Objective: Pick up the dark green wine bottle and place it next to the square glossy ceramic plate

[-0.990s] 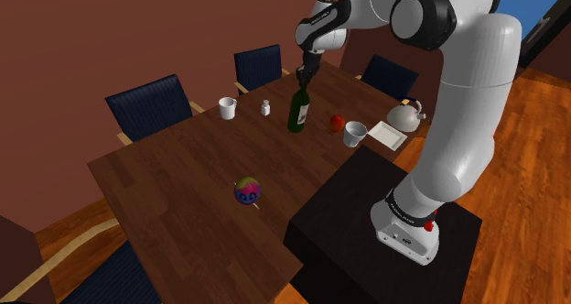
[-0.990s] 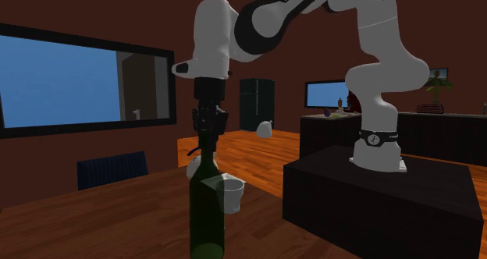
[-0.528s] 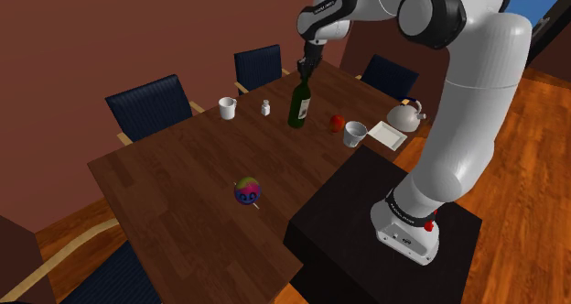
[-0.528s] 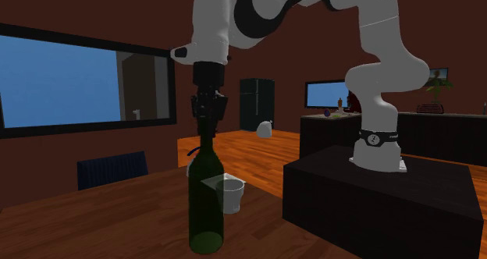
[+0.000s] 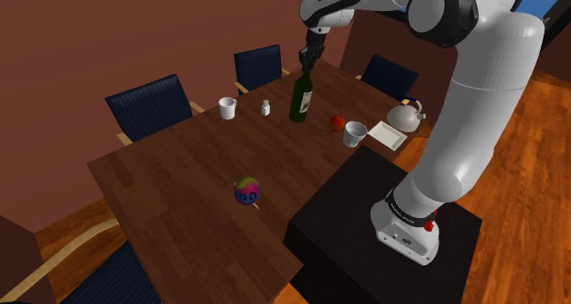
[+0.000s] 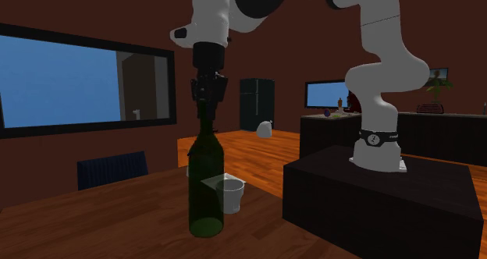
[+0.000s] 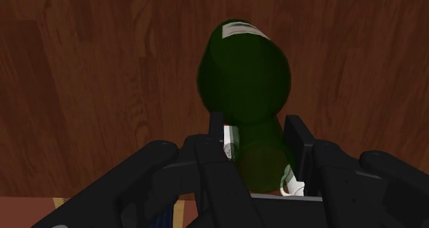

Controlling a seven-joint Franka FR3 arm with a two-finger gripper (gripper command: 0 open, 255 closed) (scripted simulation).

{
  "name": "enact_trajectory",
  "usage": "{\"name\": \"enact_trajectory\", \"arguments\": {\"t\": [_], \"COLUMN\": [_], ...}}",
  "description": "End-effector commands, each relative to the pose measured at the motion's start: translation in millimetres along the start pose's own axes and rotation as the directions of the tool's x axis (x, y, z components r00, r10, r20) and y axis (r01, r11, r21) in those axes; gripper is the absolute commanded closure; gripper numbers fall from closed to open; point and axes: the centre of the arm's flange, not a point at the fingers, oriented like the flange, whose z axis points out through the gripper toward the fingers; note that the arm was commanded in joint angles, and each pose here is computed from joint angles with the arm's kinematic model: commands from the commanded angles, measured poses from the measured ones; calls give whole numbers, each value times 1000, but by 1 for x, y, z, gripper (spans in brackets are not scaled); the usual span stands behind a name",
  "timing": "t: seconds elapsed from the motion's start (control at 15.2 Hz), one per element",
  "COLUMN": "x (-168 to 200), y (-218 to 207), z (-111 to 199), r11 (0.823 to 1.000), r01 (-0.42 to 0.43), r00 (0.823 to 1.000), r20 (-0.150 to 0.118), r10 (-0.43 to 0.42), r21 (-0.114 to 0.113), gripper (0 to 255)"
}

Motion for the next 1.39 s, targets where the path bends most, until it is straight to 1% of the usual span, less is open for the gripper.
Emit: {"name": "enact_trajectory", "arguments": {"t": [0.0,1.32], "x": [1,9], "y": [0,0], "z": [-12,-117], "r11": [1000,1000], "r01": [0,0], "r00": [1000,1000], "r20": [0,0], "r10": [0,0], "r21": [0,0], "gripper": [255,255]}}
